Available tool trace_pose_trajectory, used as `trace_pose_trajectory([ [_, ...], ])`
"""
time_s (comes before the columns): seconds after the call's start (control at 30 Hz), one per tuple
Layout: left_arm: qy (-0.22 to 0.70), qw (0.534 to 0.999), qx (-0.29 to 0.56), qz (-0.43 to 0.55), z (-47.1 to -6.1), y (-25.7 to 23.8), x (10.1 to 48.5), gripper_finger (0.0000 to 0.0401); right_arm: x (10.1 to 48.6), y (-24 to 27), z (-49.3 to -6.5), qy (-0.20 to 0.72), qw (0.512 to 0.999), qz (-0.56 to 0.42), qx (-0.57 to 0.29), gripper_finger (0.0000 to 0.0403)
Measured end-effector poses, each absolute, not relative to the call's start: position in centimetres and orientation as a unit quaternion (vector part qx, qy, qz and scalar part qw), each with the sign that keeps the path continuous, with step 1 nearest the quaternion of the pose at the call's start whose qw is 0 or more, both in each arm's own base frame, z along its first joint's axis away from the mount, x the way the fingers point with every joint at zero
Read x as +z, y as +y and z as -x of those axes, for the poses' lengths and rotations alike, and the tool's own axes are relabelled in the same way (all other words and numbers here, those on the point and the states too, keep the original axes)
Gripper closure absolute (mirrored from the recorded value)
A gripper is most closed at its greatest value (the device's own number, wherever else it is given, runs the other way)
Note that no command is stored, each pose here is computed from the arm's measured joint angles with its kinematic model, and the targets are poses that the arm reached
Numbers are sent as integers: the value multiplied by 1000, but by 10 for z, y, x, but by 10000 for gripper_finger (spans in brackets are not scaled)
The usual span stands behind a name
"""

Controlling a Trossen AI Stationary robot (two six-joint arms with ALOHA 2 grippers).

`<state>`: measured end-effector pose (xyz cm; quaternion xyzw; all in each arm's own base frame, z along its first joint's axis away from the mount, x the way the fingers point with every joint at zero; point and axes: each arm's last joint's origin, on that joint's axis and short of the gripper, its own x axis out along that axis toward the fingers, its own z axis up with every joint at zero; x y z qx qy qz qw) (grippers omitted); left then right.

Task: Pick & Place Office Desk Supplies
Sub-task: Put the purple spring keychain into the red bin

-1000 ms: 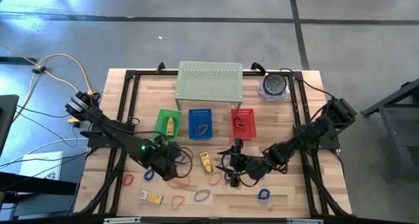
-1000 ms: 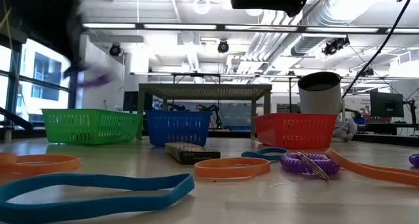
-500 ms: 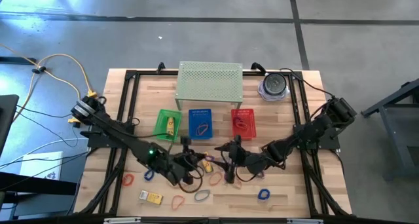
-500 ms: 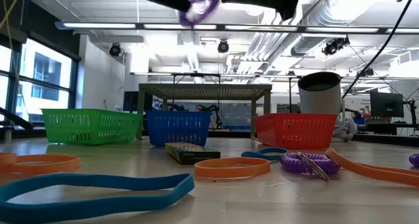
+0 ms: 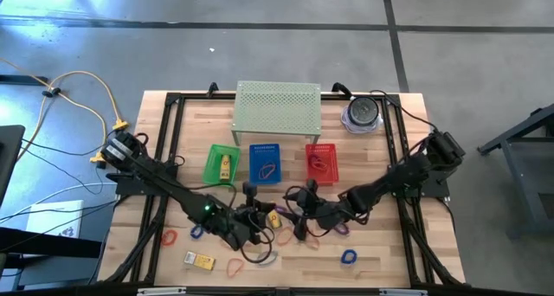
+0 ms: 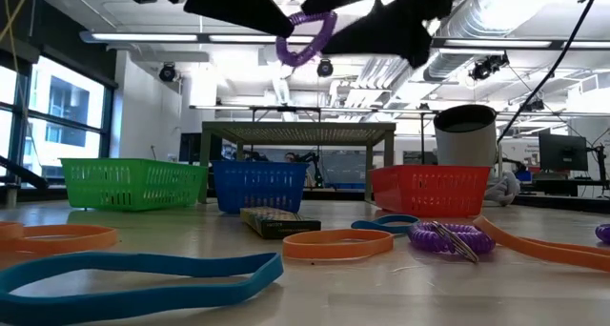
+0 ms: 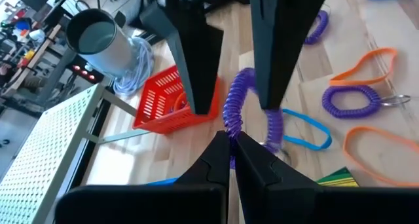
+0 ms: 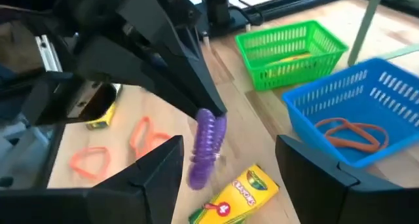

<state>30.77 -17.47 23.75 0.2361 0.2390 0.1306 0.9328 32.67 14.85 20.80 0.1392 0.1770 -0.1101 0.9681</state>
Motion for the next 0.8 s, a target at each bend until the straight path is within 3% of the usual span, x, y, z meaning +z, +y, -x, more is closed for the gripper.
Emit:
trace_pose_trajectory([
  [0.3,234,934,130,-237,-309,-175,239,400,209,139,-332,184,967,-154,-91,189],
  [0.47,233,934,129,-237,-309,-175,239,400,207,138,-332,195,966,-143,-91,260],
  [0.63,233,934,129,-237,-309,-175,239,400,207,139,-332,202,969,-122,-74,373],
  [0.8,233,934,129,-237,-309,-175,239,400,207,140,-331,204,970,-113,-65,389],
])
